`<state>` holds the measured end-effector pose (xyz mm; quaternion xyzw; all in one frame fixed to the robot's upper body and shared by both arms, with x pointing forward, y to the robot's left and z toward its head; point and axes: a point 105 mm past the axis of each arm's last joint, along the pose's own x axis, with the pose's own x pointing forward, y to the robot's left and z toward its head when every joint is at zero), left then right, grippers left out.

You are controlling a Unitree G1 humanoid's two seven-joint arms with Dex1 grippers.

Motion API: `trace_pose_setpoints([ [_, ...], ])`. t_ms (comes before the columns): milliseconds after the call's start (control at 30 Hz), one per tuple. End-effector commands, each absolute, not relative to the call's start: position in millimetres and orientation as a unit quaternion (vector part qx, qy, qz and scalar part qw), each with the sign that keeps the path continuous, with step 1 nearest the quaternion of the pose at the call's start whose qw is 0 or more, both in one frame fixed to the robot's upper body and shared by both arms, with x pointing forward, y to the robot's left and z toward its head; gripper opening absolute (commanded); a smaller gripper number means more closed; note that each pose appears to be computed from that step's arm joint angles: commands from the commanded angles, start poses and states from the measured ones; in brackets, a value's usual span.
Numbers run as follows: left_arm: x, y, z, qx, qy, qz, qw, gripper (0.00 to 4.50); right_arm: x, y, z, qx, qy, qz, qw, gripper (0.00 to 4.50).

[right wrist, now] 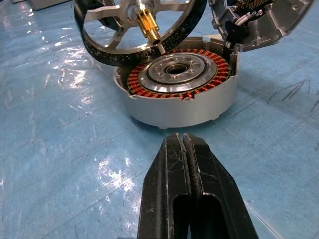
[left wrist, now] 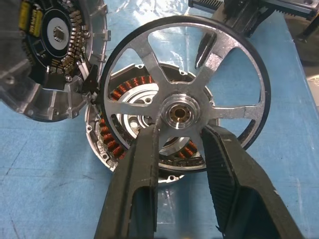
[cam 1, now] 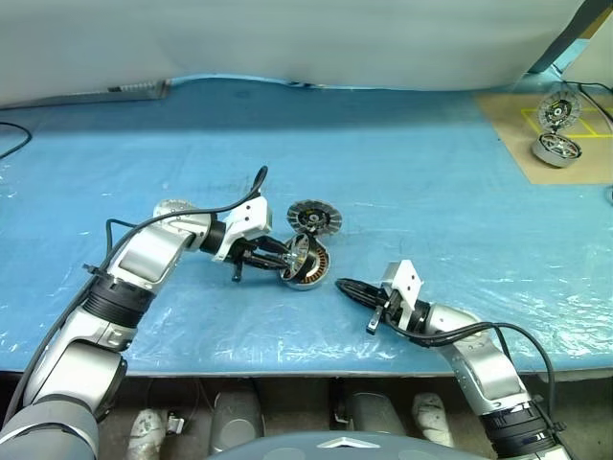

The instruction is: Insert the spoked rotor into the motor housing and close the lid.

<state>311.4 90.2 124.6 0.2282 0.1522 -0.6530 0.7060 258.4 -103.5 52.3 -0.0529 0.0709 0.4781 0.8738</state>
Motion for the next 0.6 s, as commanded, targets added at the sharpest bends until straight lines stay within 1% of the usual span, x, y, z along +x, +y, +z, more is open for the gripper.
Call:
trace_pose_setpoints([
  [33, 314.9, 89.5, 127.6, 0.246, 0.150, -0.648, 0.705, 1.00, 257.8, -99.0, 58.5, -0.057, 0.054, 0.484, 0.872, 0.00],
  [600, 319.3, 96.6, 131.9, 0.261, 0.168, -0.633, 0.709, 1.00, 259.0, -97.5, 51.9, -0.064, 0.065, 0.482, 0.871, 0.00],
])
